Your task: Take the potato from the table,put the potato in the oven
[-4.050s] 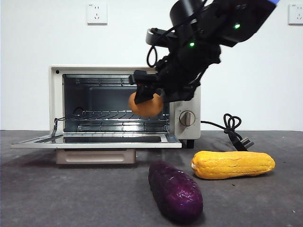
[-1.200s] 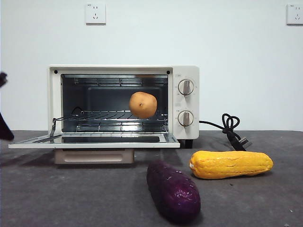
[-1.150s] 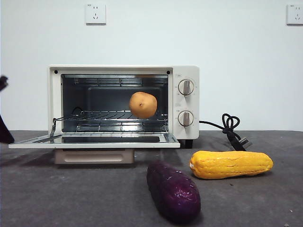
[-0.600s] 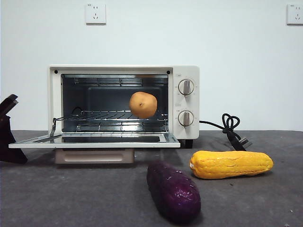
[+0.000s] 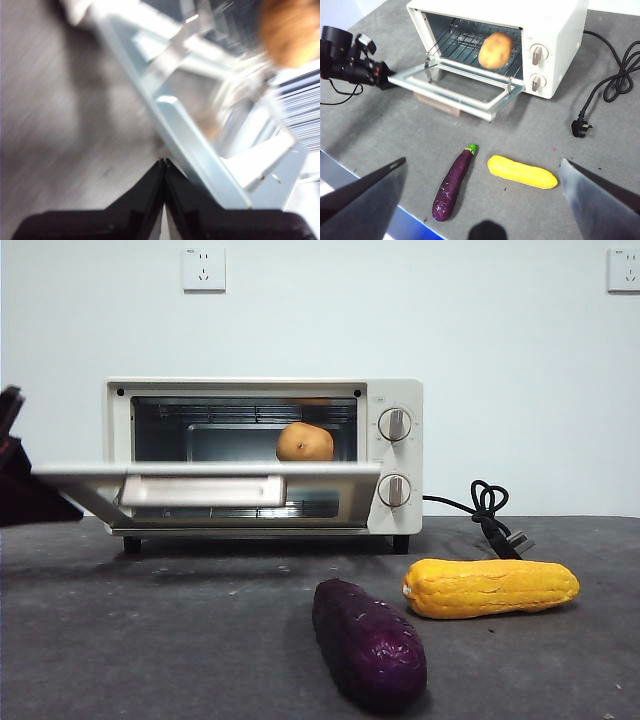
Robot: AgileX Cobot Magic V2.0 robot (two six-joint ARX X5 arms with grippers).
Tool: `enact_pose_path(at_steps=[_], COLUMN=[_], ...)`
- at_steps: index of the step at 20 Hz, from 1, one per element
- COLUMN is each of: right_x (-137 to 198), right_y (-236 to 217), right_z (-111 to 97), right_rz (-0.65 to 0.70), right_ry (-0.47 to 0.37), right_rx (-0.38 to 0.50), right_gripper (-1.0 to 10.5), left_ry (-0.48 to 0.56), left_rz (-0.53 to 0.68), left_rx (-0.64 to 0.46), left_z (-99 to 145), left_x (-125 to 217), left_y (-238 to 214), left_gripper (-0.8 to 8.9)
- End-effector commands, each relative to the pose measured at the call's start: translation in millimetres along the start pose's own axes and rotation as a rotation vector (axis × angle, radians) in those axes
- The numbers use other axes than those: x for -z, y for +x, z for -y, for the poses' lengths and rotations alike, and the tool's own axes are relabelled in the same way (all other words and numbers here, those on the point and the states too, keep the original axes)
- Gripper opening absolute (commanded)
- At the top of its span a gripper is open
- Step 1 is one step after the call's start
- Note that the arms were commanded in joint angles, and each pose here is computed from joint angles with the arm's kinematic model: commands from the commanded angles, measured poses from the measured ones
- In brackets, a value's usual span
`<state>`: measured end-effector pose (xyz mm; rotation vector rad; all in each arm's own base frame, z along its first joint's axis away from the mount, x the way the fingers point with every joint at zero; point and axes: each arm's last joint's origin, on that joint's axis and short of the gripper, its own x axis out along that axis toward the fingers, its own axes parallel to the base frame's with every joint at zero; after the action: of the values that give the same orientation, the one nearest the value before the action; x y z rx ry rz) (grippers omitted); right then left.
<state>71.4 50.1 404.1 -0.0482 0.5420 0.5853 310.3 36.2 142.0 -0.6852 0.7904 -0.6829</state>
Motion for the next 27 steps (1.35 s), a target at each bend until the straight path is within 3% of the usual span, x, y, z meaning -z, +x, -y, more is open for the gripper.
enact_pose_path(at_steps=[1, 9, 14, 19, 23, 27], right_x=[-1, -1, -1, 0, -1, -4], right_y=[-1, -1, -1, 1, 5, 15], right_z=[0, 0, 0, 0, 0, 0], right_rz=[0.009, 0.008, 0.007, -0.010, -0.025, -0.058], right_ry=[0.006, 0.006, 0.005, 0.004, -0.028, -0.059], right_rx=[-0.001, -0.001, -0.001, -0.001, -0.001, 0.001], right_gripper=[5.0, 5.0, 5.0, 5.0, 5.0, 5.0], left_ry=[-0.037, 0.097, 0.164, 0.210, 0.305, 0.404], left_rz=[0.045, 0.264, 0.272, 0.269, 0.270, 0.253], left_rx=[0.068, 0.130, 0.174, 0.185, 0.116, -0.048], left_z=[5, 30, 51, 85, 129, 172], left_x=[-8, -58, -83, -85, -73, -45], left_y=[0, -6, -7, -21, -44, -66], left_gripper=[-0.08, -0.08, -0.08, -0.07, -0.07, -0.07])
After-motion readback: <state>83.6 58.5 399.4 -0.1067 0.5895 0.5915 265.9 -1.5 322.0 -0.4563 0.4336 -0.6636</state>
